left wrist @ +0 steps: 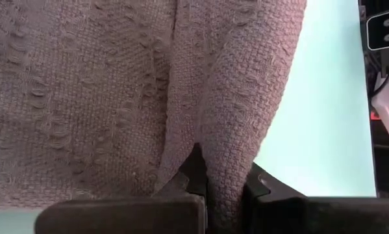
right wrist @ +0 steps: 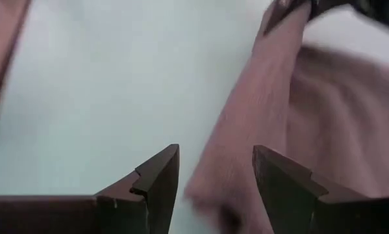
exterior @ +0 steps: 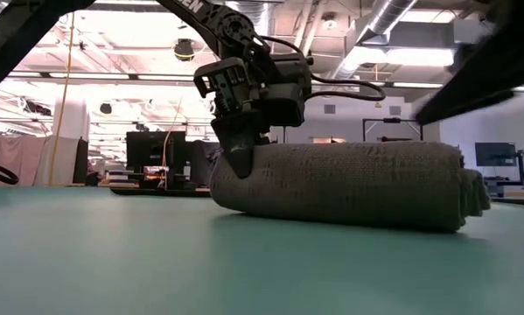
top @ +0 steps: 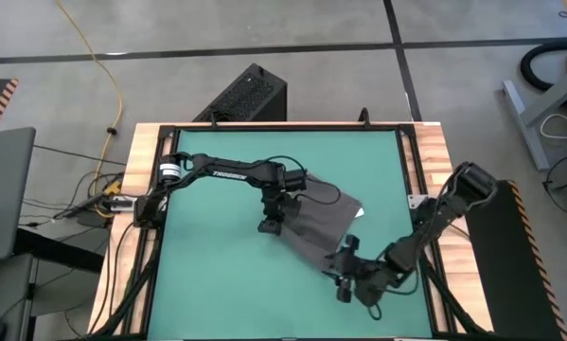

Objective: Roll towel into tight, uniform cylinder
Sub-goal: Roll the gray towel

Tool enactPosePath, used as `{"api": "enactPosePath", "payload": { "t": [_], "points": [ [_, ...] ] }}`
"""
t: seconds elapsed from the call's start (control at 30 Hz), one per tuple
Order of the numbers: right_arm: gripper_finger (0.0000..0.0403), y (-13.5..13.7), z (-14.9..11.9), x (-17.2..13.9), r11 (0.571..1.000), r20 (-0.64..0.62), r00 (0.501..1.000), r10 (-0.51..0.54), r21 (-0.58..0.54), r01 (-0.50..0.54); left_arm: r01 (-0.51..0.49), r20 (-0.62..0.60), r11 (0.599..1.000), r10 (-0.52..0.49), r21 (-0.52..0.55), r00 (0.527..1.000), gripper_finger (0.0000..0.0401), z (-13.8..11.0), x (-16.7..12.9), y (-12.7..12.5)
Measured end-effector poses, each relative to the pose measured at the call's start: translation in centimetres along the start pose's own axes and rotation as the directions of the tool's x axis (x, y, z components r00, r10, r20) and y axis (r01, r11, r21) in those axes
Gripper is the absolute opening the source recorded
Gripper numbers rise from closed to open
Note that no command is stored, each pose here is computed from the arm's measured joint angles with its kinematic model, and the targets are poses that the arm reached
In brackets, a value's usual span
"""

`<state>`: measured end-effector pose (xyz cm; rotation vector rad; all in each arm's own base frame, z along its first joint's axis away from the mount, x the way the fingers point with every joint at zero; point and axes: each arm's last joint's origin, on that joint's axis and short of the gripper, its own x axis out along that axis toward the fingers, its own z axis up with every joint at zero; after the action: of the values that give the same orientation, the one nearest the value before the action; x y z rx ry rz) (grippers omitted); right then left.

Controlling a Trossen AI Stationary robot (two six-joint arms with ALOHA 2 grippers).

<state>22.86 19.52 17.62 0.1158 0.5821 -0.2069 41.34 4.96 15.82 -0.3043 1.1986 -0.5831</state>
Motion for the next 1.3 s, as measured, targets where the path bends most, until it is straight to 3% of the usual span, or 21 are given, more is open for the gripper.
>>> {"api": "enactPosePath", "payload": {
  "t": [0.17, 0.43, 0.67, 0.9, 1.07, 1.23, 1.3],
  "points": [
    [0.0221, -0.4, 1.6, 2.0, 0.997, -0.077, 0.997, -0.032, -0.075, 0.026, -0.001, 0.001, 1.0, 0.001, 0.001, 1.0, 0.0007, 0.0, 0.0, 0.0],
    [0.0221, -1.2, 2.3, 2.7, 0.997, -0.16, 0.987, -0.03, 0.068, 0.042, -0.005, 0.017, 1.0, 0.005, 0.021, 1.0, 0.0007, 0.1, -0.1, 0.2],
    [0.0221, -0.6, 1.2, 3.3, 0.999, -0.196, 0.98, -0.024, 0.043, 0.033, 0.018, 0.064, 0.998, -0.021, 0.058, 0.998, 0.0007, 0.5, -0.2, 0.3],
    [0.0216, -1.1, -0.5, 5.1, 0.992, -0.282, 0.951, -0.129, -0.021, 0.128, 0.052, 0.08, 0.998, -0.055, 0.041, 0.995, 0.0008, -0.6, 1.0, 0.9],
    [0.0157, -0.7, -0.3, 5.4, 0.987, -0.32, 0.935, -0.155, -0.016, 0.158, 0.09, 0.059, 0.996, -0.09, 0.005, 0.994, 0.0009, -1.9, 2.0, 1.1],
    [0.004, -0.3, 1.9, 5.1, 0.994, -0.367, 0.93, -0.026, 0.086, 0.061, 0.162, 0.068, 0.987, -0.161, -0.018, 0.985, 0.0009, -2.0, 1.9, 1.0],
    [0.0031, -0.3, 2.8, 4.7, 0.991, -0.363, 0.931, 0.036, 0.135, 0.014, 0.203, 0.069, 0.979, -0.201, -0.027, 0.977, 0.001, -2.2, 1.9, 0.8]
  ]
}}
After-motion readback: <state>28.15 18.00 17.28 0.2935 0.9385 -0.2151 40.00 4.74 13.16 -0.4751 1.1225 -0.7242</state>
